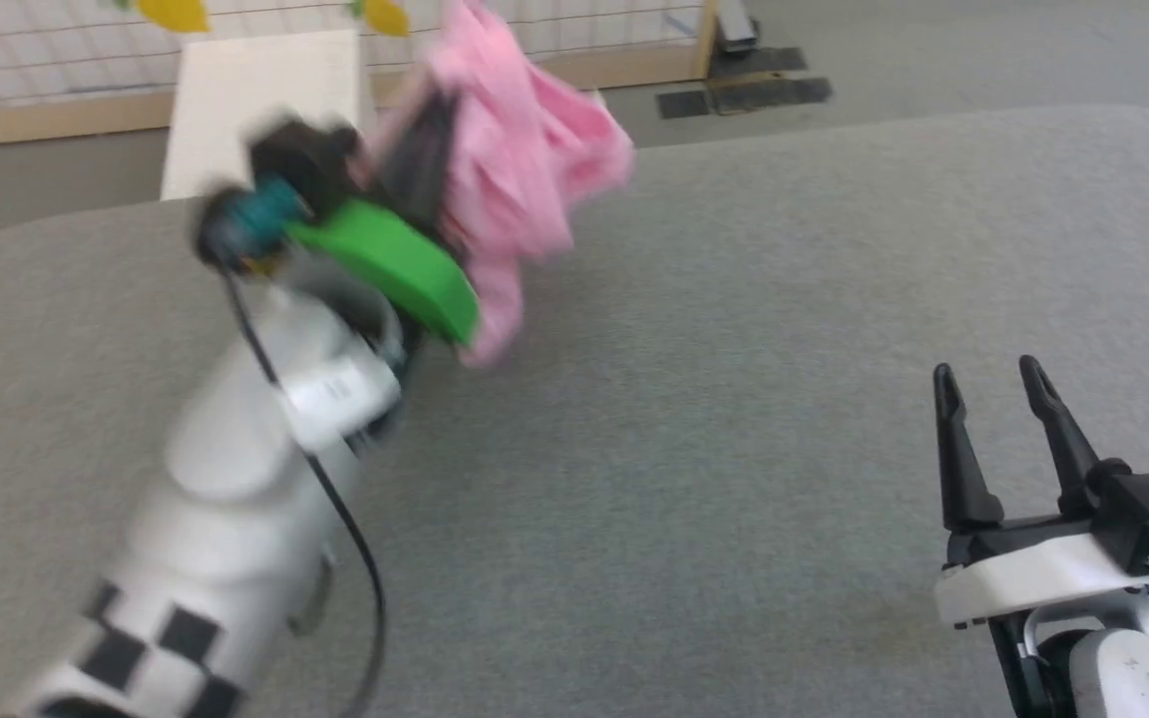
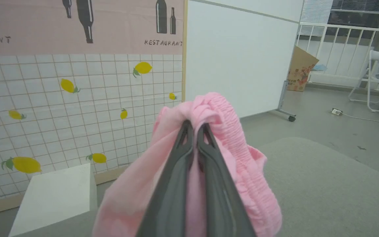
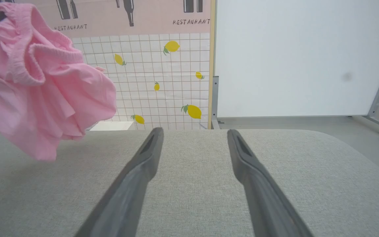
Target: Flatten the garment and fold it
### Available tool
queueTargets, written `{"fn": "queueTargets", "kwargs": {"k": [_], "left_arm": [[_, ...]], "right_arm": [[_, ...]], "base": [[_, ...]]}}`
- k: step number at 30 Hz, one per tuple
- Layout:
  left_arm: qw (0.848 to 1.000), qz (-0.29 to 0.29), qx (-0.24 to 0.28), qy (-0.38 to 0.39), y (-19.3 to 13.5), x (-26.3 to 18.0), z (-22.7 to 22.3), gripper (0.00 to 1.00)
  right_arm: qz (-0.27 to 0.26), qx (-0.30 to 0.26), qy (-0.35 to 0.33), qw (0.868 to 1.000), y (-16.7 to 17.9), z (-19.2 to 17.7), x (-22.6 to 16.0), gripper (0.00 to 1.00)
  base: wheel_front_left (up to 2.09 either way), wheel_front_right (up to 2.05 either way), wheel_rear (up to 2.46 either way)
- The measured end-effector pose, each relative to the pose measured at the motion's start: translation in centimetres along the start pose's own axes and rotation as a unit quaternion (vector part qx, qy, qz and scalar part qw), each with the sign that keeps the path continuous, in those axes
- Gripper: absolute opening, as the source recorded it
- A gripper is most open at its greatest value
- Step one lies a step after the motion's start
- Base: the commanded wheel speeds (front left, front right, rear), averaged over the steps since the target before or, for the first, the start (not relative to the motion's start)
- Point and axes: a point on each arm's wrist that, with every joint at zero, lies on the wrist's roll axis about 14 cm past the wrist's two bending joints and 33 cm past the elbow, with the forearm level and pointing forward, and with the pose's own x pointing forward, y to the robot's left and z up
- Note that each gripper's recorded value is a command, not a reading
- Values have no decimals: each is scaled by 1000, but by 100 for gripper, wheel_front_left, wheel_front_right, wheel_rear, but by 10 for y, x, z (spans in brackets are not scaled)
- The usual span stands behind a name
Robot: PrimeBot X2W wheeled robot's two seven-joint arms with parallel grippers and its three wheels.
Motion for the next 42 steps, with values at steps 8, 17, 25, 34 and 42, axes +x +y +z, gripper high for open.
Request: {"fn": "queueTargets", "kwargs": {"k": [8, 17, 25, 34, 42], "left_arm": [[972, -43, -104, 206, -76, -87, -152, 0], [962, -70, -98, 244, -102, -128, -172, 100], [993, -29, -66, 89, -80, -93, -83, 100], [995, 97, -11, -1, -6, -115, -19, 100], [982, 188, 23, 29, 46, -168, -30, 100]], "right_arm": [[-28, 1, 13, 1000, -18, -8, -6, 100], [3, 12, 21, 1000, 3, -17, 7, 100], [24, 18, 8, 1000, 17, -8, 10, 100], [48, 23, 2, 999, 34, -2, 10, 100], [72, 27, 2, 997, 50, 1, 8, 100]], "base": [[0, 0, 0], [0, 0, 0], [0, 0, 0], [0, 0, 0], [0, 0, 0]]}}
